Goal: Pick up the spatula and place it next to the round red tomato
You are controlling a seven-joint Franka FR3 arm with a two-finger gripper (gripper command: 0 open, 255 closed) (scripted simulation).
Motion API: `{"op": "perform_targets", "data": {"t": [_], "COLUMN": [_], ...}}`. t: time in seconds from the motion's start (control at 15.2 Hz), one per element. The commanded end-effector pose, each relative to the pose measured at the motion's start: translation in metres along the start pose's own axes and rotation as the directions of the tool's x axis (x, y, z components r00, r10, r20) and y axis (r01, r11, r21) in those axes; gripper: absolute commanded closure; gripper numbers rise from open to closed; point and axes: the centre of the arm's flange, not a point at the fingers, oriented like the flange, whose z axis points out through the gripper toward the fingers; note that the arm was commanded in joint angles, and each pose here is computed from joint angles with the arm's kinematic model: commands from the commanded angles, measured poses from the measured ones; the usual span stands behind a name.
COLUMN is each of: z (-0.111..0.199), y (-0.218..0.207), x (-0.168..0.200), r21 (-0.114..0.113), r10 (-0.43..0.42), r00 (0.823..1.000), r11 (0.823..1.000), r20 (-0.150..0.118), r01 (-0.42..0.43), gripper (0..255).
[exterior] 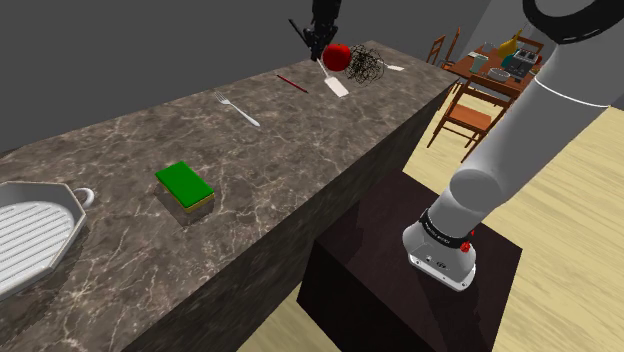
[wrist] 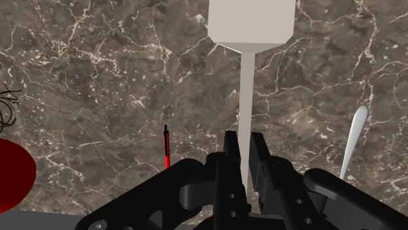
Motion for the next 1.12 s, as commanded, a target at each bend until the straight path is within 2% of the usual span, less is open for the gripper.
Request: {"op": "perform_targets", "data": {"t": [0.0, 0.73, 1.06], "z": [0.001, 0.006, 0.033], "y": [0.023, 0.148, 0.148], "x": [0.014, 0.091, 0.089], "r21": [-0.001, -0.001, -0.001], "r10": [-0.001, -0.001, -0.001], "r00": [1.0, 1.0, 1.0], "r11": [1.0, 1.0, 1.0], "r20": [0.0, 0.0, 0.0], "r01": [0.001, 0.001, 0.001], "gripper": [255, 255, 255]}}
